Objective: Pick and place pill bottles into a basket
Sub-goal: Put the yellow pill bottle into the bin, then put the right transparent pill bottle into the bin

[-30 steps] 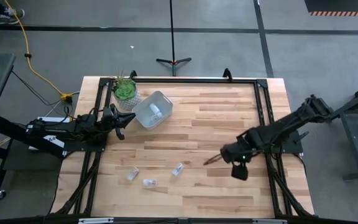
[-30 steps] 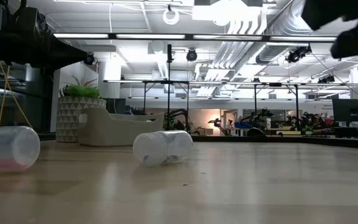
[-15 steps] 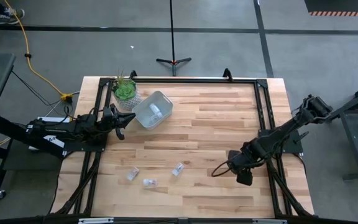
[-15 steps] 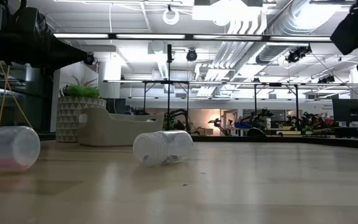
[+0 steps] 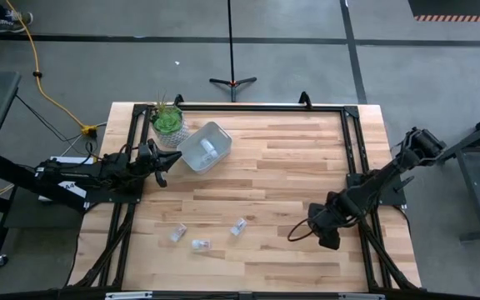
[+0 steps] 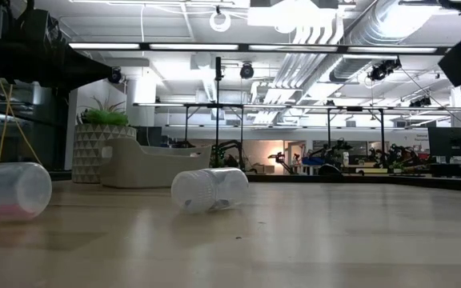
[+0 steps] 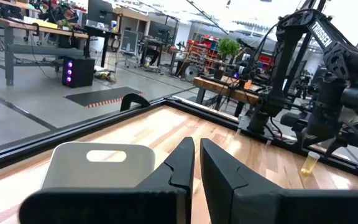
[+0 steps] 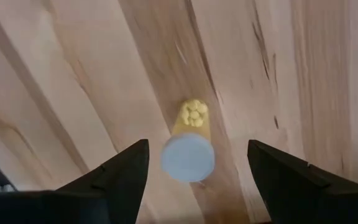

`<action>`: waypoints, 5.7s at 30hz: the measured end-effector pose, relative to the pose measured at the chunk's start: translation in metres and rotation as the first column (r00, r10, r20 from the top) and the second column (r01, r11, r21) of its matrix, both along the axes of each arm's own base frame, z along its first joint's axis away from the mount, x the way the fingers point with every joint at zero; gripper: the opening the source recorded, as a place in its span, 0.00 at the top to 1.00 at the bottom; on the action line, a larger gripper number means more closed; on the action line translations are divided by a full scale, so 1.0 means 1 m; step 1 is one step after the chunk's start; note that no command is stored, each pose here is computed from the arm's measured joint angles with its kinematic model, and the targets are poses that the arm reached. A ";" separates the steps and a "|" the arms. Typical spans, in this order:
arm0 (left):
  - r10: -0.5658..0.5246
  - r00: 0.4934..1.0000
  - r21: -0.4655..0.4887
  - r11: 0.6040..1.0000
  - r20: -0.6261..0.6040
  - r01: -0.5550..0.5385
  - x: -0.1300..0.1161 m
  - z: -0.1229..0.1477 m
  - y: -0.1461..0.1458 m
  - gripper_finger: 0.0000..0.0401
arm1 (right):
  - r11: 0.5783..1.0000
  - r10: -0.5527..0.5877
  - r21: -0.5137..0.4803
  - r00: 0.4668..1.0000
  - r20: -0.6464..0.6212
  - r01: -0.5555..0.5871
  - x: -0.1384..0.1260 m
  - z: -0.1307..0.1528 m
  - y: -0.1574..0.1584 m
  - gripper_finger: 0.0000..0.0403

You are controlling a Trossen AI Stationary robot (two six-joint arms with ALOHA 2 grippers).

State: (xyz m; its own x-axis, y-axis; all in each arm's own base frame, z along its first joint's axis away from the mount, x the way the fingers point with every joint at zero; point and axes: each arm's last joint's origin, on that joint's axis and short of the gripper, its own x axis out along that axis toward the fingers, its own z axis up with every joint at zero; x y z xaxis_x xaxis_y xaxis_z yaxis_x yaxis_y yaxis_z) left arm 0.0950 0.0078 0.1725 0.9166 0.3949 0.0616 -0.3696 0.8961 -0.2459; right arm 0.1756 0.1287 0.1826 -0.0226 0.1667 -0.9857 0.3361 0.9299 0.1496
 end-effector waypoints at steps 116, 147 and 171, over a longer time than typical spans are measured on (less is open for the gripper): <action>0.019 1.000 0.002 1.000 -0.004 -0.019 0.000 0.000 0.000 0.84 | 0.975 0.070 -0.218 0.901 0.428 0.028 0.298 0.051 -0.269 0.65; 0.035 0.999 0.001 0.999 -0.003 -0.035 0.000 0.000 0.001 0.84 | 0.697 0.676 -0.230 0.516 0.526 -0.679 0.289 0.117 -0.111 0.55; 0.034 0.999 0.001 0.999 -0.003 -0.034 0.000 0.000 0.001 0.84 | 0.505 0.836 -0.113 0.452 0.311 -0.856 0.303 0.015 -0.022 0.34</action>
State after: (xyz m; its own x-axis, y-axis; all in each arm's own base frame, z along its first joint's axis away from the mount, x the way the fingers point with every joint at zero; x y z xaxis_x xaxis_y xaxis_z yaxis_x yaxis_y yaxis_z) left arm 0.0947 0.0087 0.1724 0.9029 0.4258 0.0591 -0.4006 0.8833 -0.2434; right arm 0.4790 0.1068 0.1978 0.0954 0.2771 -0.9561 -0.6814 0.7184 0.1402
